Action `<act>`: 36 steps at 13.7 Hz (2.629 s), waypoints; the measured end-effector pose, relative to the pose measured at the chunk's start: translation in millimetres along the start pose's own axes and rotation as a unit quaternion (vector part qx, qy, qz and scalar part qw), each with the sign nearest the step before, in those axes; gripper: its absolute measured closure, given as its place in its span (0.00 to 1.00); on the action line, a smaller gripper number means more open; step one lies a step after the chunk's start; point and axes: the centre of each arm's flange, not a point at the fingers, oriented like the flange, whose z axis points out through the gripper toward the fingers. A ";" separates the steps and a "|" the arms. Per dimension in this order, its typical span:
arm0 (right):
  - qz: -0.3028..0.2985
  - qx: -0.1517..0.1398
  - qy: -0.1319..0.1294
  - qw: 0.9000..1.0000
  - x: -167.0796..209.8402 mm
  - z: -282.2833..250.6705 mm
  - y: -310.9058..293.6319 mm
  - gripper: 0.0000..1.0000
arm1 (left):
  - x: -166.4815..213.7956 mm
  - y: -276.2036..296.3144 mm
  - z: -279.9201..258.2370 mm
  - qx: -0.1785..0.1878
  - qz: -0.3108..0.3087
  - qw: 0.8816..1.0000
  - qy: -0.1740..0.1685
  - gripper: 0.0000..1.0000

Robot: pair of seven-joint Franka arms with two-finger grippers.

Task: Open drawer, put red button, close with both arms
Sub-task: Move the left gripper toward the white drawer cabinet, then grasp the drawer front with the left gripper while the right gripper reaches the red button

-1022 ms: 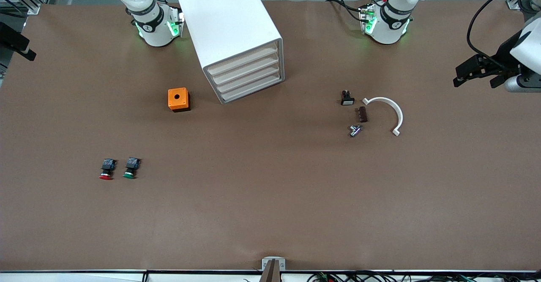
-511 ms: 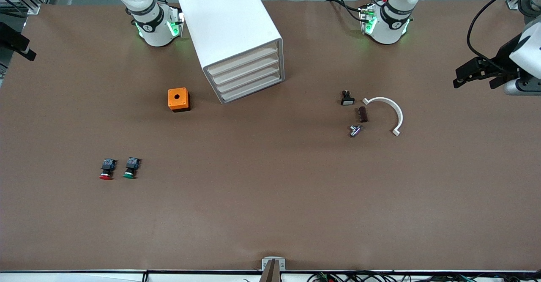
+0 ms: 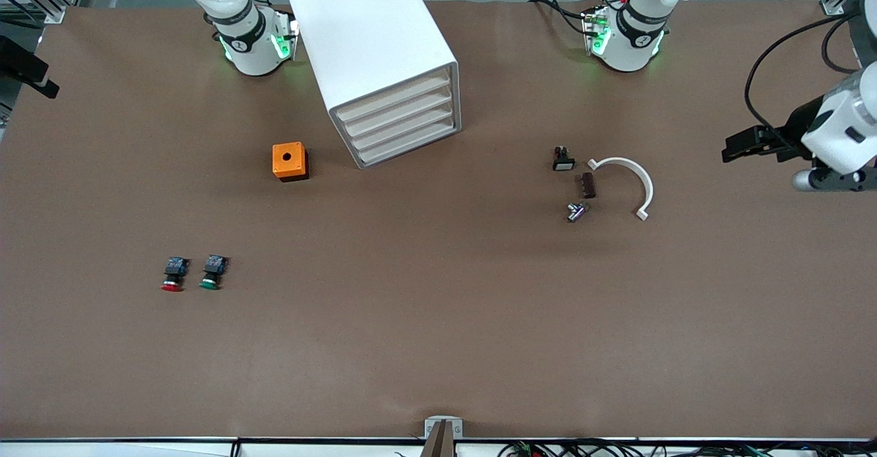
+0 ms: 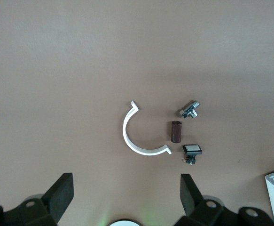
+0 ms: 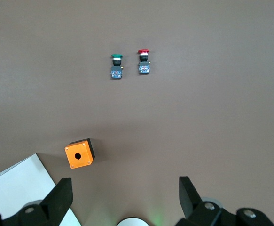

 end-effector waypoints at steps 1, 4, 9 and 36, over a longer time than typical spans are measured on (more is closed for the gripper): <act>0.000 0.000 0.000 1.000 0.0 0.1 0.0 0.00 | 7.5 3.0 11.0 -0.002 -0.015 1.000 -0.007 0.00; 0.000 0.000 -0.001 1.000 -0.1 0.2 0.0 0.00 | 24.1 16.1 36.8 -0.019 -0.071 0.997 -0.022 0.00; 0.000 0.000 -0.001 1.000 -0.1 0.3 -0.2 0.00 | 26.6 69.5 59.2 -0.007 -0.157 0.987 -0.041 0.00; 0.004 0.001 -0.013 1.000 9.2 11.2 3.7 0.00 | 40.4 257.5 190.4 0.056 -0.582 0.749 -0.313 0.00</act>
